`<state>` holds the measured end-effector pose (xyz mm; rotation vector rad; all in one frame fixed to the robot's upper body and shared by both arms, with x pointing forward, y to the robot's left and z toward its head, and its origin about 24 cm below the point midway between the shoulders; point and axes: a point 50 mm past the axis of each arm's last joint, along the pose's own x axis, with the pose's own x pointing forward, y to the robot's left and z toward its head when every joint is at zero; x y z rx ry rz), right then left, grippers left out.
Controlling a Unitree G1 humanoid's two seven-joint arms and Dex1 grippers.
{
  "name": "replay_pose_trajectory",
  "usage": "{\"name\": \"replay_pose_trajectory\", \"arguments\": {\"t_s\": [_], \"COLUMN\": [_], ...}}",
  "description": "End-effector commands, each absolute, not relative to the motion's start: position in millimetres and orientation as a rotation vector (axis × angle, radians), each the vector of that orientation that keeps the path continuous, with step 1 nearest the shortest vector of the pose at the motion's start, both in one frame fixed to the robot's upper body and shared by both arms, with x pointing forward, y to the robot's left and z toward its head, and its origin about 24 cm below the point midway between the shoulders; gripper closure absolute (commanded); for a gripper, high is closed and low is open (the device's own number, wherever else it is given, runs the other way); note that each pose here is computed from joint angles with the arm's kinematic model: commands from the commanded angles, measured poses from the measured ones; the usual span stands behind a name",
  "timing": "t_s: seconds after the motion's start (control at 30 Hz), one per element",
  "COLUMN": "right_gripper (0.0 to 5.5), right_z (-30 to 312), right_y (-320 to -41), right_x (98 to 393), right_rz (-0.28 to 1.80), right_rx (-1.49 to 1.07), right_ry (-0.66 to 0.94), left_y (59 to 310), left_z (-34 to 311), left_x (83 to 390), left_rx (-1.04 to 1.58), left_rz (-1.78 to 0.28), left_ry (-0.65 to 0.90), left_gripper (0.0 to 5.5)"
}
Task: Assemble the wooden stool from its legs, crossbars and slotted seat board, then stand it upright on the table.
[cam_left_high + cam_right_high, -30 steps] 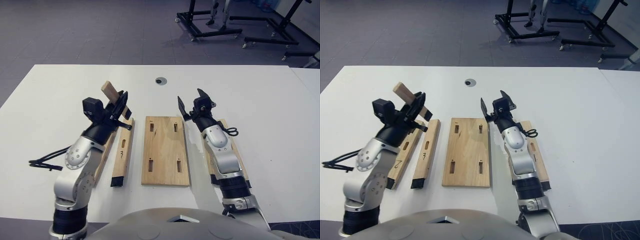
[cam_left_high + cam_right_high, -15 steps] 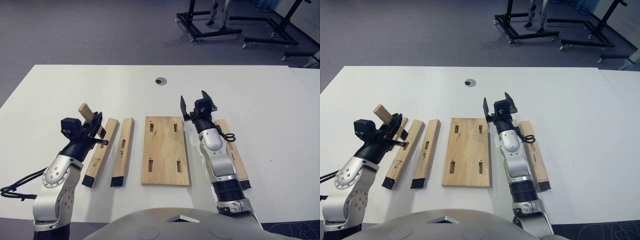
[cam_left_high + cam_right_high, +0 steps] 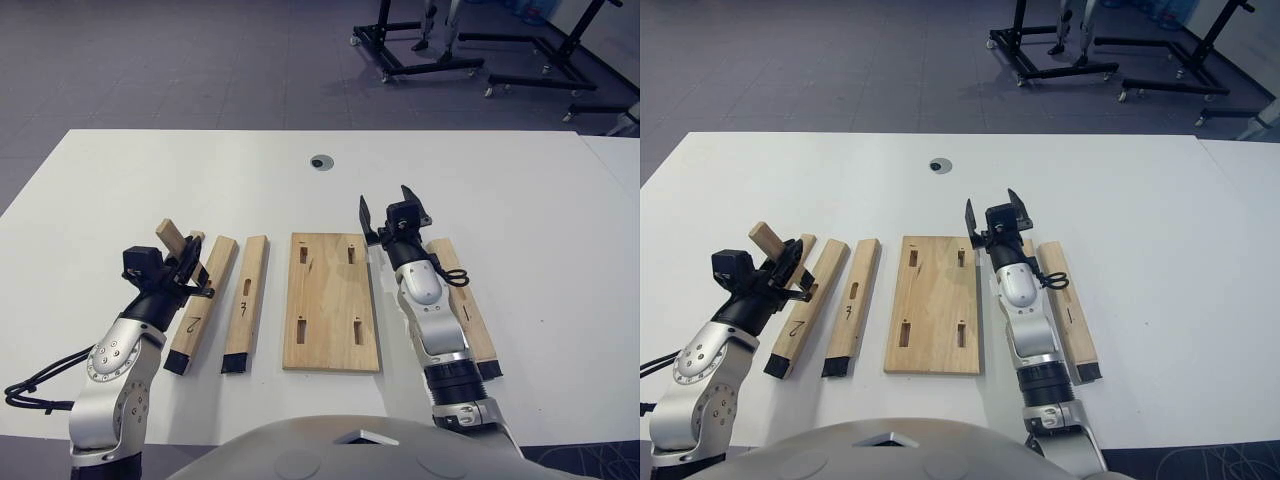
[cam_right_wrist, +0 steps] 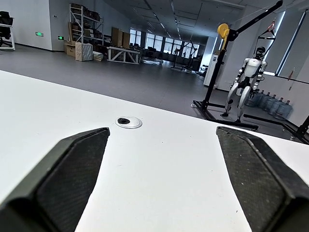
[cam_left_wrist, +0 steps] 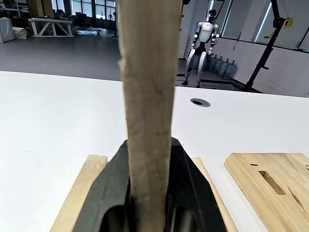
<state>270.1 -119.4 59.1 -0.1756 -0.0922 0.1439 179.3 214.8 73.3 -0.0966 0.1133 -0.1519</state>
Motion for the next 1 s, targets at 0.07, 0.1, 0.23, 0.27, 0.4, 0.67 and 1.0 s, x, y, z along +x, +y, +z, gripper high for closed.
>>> {"name": "replay_pose_trajectory", "arguments": {"t_s": [0.07,0.1,0.23,0.27,0.4,0.67,1.0], "right_gripper": [1.42,1.42,1.42,1.42,1.42,1.42,1.42], "right_z": [61,61,62,63,63,64,62], "right_y": [-123,-125,-126,-125,-124,-125,-123], "right_x": [269,269,270,270,269,272,274], "right_rz": [0.15,0.146,0.134,0.134,0.137,0.149,0.151], "right_rx": [-0.184,-0.187,-0.184,-0.181,-0.175,-0.178,-0.18], "right_ry": [-0.092,-0.091,-0.093,-0.094,-0.093,-0.092,-0.068], "left_y": [212,212,214,215,216,213,213], "left_z": [72,71,69,68,64,59,63], "left_x": [174,173,172,173,177,176,189], "left_rx": [-0.088,-0.088,-0.08,-0.081,-0.082,-0.087,-0.07], "left_rz": [-0.129,-0.128,-0.126,-0.122,-0.119,-0.112,-0.124], "left_ry": [0.127,0.131,0.148,0.153,0.16,0.169,0.14], "left_gripper": [5.11,5.11,5.11,5.11,5.11,5.11,5.11]}}
